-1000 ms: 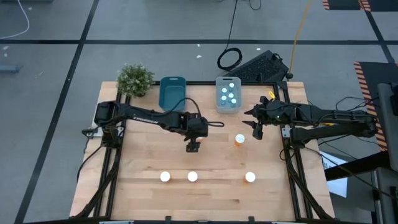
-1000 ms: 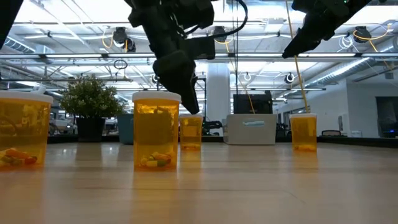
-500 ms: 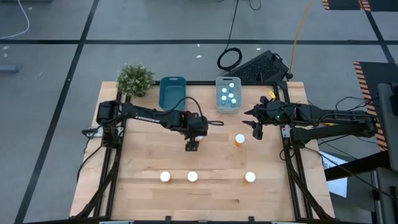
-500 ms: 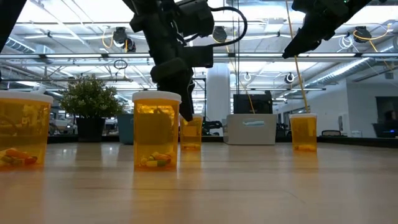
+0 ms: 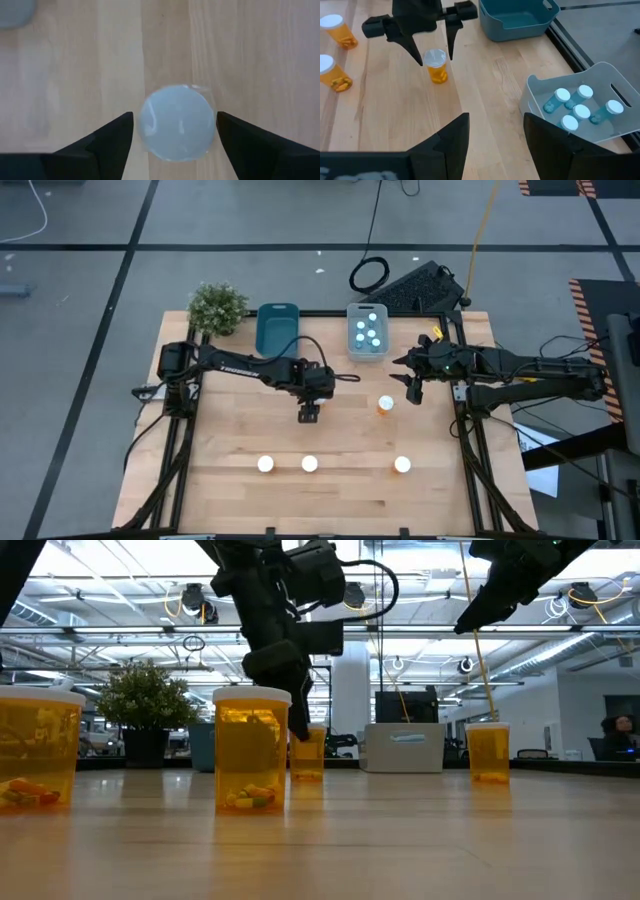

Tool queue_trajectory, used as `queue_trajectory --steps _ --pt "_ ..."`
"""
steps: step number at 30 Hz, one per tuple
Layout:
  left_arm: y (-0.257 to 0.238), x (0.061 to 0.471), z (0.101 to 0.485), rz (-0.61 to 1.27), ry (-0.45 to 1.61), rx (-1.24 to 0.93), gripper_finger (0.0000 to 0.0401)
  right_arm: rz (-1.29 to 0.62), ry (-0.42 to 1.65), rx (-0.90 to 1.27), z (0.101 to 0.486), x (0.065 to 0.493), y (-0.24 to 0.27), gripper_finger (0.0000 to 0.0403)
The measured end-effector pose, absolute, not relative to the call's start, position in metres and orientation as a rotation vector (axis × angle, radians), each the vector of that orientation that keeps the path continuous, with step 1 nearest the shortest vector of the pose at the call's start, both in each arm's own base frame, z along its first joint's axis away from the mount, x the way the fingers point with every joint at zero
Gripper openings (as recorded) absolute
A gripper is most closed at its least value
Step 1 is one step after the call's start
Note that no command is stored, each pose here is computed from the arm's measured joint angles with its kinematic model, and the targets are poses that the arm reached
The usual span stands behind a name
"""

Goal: Pick and place medicine bottles into bin by pill shape (circle, oval)
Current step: Put the orange pill bottle into the green bin

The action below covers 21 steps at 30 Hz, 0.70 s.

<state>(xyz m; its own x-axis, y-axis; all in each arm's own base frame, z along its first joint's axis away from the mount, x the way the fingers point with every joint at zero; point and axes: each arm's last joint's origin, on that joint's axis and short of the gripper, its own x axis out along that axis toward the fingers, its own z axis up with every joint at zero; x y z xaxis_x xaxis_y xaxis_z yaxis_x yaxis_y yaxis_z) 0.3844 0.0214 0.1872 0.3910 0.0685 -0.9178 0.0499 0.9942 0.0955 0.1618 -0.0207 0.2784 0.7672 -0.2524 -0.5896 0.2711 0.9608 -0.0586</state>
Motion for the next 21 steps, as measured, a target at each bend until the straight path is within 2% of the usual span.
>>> queue_trajectory --steps 21 --pt "0.0226 0.3862 0.1848 0.036 1.166 0.147 0.0278 -0.284 0.636 0.03 0.2785 0.1617 -0.0207 0.0183"
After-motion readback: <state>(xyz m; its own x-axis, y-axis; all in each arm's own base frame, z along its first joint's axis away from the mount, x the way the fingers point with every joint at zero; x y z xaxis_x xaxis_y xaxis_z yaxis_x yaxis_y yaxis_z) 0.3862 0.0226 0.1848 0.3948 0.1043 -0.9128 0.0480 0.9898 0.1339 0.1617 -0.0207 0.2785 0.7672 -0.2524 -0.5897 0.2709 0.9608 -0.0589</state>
